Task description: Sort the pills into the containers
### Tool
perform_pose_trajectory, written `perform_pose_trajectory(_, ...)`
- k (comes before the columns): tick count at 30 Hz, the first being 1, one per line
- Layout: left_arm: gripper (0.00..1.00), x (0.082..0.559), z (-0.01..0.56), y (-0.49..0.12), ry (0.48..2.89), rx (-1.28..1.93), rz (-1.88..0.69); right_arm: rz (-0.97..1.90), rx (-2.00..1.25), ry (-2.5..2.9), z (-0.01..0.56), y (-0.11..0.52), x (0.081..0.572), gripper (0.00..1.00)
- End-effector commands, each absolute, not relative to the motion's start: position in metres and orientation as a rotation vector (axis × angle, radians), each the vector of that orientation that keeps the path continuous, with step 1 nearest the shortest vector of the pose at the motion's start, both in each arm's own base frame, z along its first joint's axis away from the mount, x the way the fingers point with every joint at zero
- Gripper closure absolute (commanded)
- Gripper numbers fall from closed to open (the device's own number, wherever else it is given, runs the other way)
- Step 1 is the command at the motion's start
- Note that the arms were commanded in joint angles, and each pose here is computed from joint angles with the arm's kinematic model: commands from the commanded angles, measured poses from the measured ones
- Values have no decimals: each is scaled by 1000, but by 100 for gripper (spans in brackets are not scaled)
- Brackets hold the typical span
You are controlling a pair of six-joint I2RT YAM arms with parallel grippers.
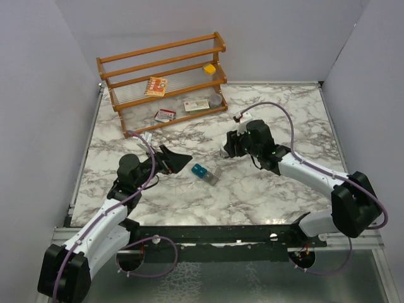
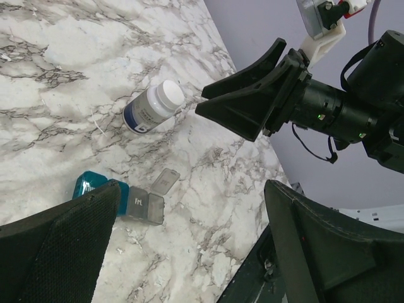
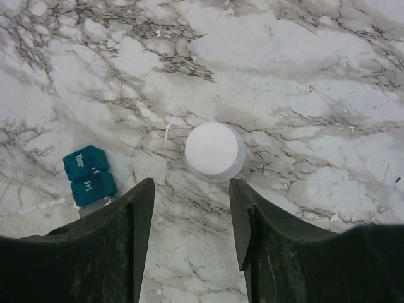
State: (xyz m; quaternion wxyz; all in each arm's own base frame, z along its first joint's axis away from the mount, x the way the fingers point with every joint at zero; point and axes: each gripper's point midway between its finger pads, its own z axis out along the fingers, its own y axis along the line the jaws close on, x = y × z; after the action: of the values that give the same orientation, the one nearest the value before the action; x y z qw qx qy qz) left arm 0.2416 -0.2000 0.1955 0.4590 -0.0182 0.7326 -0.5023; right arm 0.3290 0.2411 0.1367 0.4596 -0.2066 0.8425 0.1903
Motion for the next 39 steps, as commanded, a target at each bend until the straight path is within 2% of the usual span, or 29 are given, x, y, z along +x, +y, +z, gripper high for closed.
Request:
perform_pose_trajectory(1, 1, 246, 196, -191, 1767, -64, -1176, 361, -468, 2023, 138, 232, 348, 48)
perform_pose_trajectory(8, 1, 250, 188, -183, 1764, -133, -1139, 343, -482, 2041, 123, 238, 358, 48)
perform_pose_trajectory(14, 1, 249, 186, -183, 1771, -132, -1143, 345, -487, 2037, 113, 241, 361, 37)
perform_pose_trajectory(19, 1, 250, 184, -183, 1780, -137, -1141, 350, -497, 2039, 108, 244, 363, 36)
perform_pose_trajectory(34, 1, 252, 184, -184, 1787, -143, -1143, 338, -510, 2055, 98, 246, 368, 49)
perform_pose_trajectory(39, 1, 252, 186, -184, 1784, -146, -1148, 336, -514, 2058, 96, 247, 369, 49)
